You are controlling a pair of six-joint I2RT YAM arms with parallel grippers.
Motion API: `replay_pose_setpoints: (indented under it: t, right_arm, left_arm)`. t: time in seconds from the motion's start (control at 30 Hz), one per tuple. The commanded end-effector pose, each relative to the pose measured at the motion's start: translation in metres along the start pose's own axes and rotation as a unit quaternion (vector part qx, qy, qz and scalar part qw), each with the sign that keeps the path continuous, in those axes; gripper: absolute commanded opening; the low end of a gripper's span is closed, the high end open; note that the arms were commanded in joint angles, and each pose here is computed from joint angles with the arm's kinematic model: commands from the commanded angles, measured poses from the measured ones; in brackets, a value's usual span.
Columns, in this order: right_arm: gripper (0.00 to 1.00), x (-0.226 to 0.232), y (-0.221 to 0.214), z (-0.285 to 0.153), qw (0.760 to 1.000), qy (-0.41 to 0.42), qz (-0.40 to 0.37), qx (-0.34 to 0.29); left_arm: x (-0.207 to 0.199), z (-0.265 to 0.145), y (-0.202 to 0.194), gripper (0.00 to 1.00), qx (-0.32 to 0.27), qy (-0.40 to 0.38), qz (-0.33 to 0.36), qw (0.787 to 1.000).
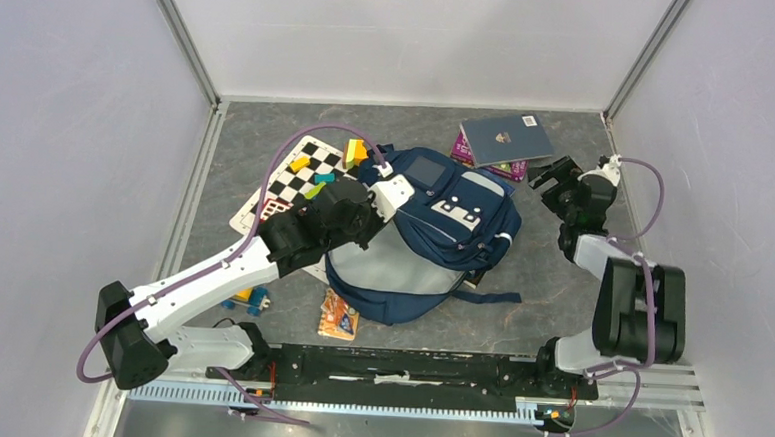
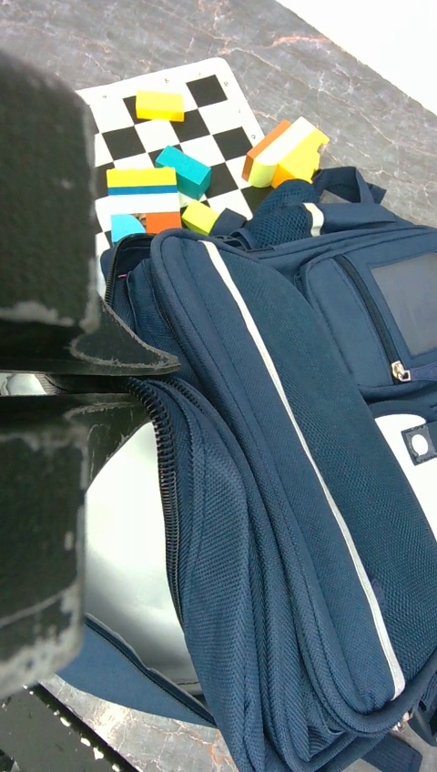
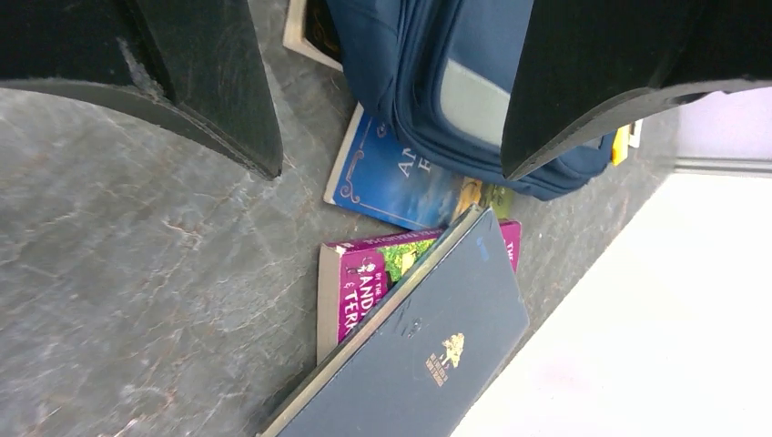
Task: Pack the student bag
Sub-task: Pick up the book from the center of the board.
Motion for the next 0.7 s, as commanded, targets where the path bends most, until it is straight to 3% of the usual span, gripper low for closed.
replay_pose_setpoints:
  t: [0.0, 0.17, 0.27, 0.47, 0.67]
  right_arm:
    - [0.92, 0.026, 0.034, 0.028, 0.994, 0.062, 0.067, -0.066]
    - [0.88, 0.017, 0.037, 0.057, 0.983, 0.064, 0.144, -0.095]
    - [0.86, 0.007, 0.041, 0.082, 0.982, 0.048, 0.151, -0.102]
    - [0.81, -0.009, 0.040, 0.132, 0.984, 0.026, 0.154, -0.089]
    - [0.78, -0.029, 0.020, 0.152, 0.984, -0.013, 0.172, -0.049]
  left_arm:
    - [0.019, -0.017, 0.029, 0.02, -0.043, 0.046, -0.052, 0.997]
    - [0.018, -0.020, 0.032, 0.02, -0.043, 0.043, -0.061, 0.996]
    - [0.017, -0.024, 0.033, 0.02, -0.048, 0.038, -0.063, 0.996]
    - [0.014, -0.028, 0.036, 0.02, -0.056, 0.028, -0.067, 0.996]
    - [0.013, -0.029, 0.036, 0.02, -0.057, 0.024, -0.068, 0.996]
Point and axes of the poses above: each gripper's point midway between its finger pads, its own z axis out along the fingers, its own x axis along the line the jaws close on, y = z × x, the point moved 1 cm from there along -z, back along the fingers, and after that the axes turned 6 degrees about -z, right-handed, at the moved point
